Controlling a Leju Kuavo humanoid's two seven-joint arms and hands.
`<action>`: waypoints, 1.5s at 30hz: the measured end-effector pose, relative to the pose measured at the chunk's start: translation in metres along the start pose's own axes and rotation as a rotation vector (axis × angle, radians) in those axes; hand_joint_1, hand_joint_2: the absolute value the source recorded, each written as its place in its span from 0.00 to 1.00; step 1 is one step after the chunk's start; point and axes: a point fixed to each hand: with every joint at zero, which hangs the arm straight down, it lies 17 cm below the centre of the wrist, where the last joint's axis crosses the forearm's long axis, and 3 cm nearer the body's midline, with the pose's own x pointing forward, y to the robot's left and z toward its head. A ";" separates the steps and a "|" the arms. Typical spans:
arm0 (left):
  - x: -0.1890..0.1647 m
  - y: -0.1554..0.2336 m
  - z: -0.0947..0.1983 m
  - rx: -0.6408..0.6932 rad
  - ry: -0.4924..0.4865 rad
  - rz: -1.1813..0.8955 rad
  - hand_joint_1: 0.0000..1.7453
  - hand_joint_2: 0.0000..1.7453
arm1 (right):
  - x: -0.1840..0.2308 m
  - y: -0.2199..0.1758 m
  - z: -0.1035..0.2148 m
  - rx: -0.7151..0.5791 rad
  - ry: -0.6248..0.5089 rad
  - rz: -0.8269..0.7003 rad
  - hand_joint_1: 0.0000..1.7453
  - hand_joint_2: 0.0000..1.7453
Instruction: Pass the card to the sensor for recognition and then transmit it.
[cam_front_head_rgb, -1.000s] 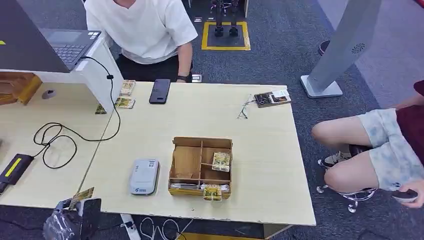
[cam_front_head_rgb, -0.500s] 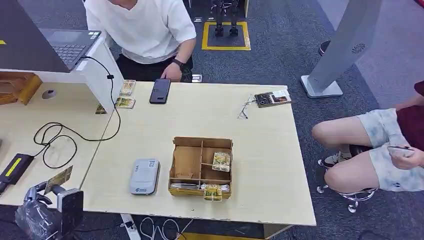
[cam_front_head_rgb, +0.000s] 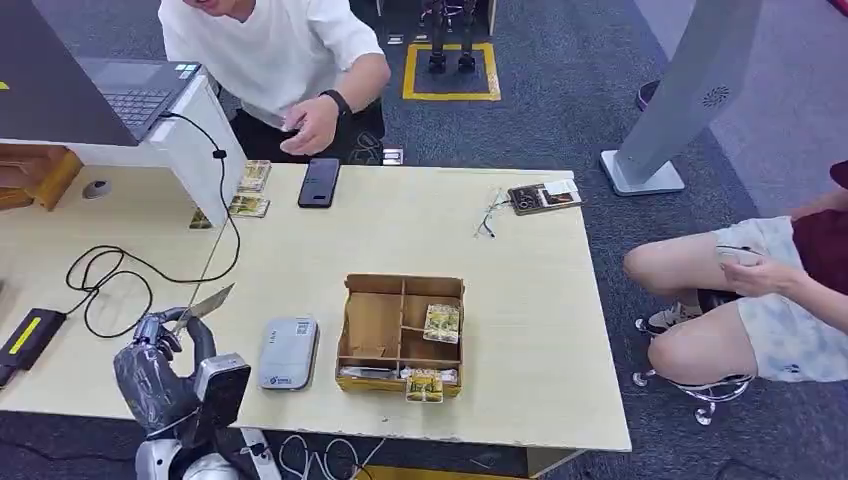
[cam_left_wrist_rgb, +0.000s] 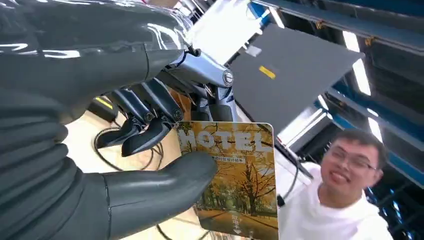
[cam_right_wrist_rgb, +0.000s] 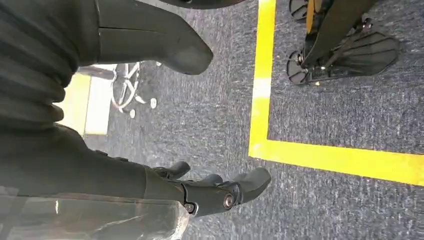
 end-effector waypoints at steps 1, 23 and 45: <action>0.002 -0.004 0.001 -0.008 -0.004 0.003 1.00 1.00 | 0.000 0.000 0.000 0.000 -0.001 0.004 0.00 1.00; 0.008 -0.066 -0.039 -0.086 -0.062 -0.060 1.00 1.00 | 0.003 -0.004 -0.001 -0.005 -0.007 0.075 0.00 1.00; -0.004 -0.113 -0.070 -0.120 0.063 0.012 0.00 1.00 | 0.003 -0.013 -0.002 -0.020 -0.005 0.087 0.00 1.00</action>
